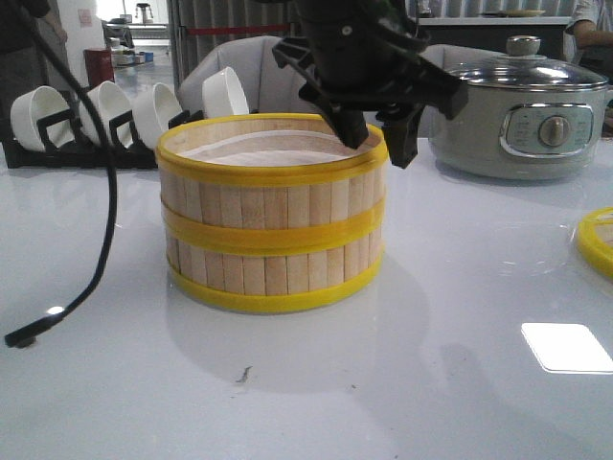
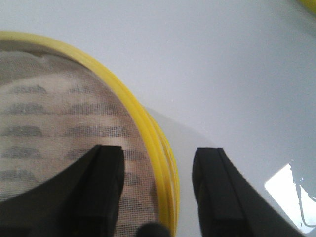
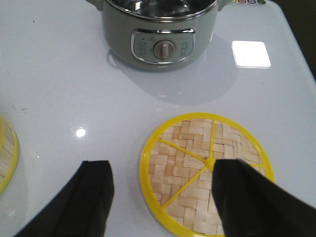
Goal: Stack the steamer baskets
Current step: 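Lower the held basket onto the centre basket and open the left gripper, then withdraw the left gripper away from the stacked baskets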
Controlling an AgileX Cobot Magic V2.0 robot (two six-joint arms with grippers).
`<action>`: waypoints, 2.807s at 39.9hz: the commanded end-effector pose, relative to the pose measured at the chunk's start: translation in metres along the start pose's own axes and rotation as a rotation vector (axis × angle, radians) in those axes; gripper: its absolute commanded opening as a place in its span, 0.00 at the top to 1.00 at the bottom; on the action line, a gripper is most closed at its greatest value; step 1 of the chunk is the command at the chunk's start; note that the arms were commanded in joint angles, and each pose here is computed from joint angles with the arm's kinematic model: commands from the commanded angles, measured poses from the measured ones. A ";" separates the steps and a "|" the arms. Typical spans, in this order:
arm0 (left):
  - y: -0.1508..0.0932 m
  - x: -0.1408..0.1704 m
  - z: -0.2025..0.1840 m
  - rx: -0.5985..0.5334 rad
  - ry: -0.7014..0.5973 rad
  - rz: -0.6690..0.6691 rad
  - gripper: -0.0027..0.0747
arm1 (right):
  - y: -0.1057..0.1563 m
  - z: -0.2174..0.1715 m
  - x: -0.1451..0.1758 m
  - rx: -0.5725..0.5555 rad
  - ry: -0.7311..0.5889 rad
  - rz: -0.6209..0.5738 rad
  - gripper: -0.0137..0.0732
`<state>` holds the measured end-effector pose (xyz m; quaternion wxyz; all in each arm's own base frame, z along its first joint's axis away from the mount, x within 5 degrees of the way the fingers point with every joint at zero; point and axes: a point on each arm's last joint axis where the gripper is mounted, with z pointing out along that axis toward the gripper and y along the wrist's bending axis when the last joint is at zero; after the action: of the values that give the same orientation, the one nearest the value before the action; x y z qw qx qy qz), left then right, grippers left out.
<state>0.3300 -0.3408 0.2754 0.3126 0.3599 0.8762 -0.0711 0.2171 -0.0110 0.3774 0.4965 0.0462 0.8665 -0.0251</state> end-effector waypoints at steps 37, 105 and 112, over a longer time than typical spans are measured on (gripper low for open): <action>0.212 0.011 -0.258 -0.391 -0.384 -0.445 0.84 | 0.000 -0.011 -0.017 -0.003 -0.118 -0.012 0.22; 0.102 0.301 -0.234 -0.479 -0.501 -0.552 0.84 | 0.003 -0.011 -0.015 -0.046 -0.093 0.056 0.22; 0.102 0.301 -0.233 -0.483 -0.494 -0.546 0.84 | 0.003 -0.011 -0.013 -0.046 -0.074 0.059 0.22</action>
<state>0.1151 -0.0063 0.2749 0.5139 0.0002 0.8576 -0.0226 0.2159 -0.0073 0.3749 0.4832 0.0636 0.8731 0.0076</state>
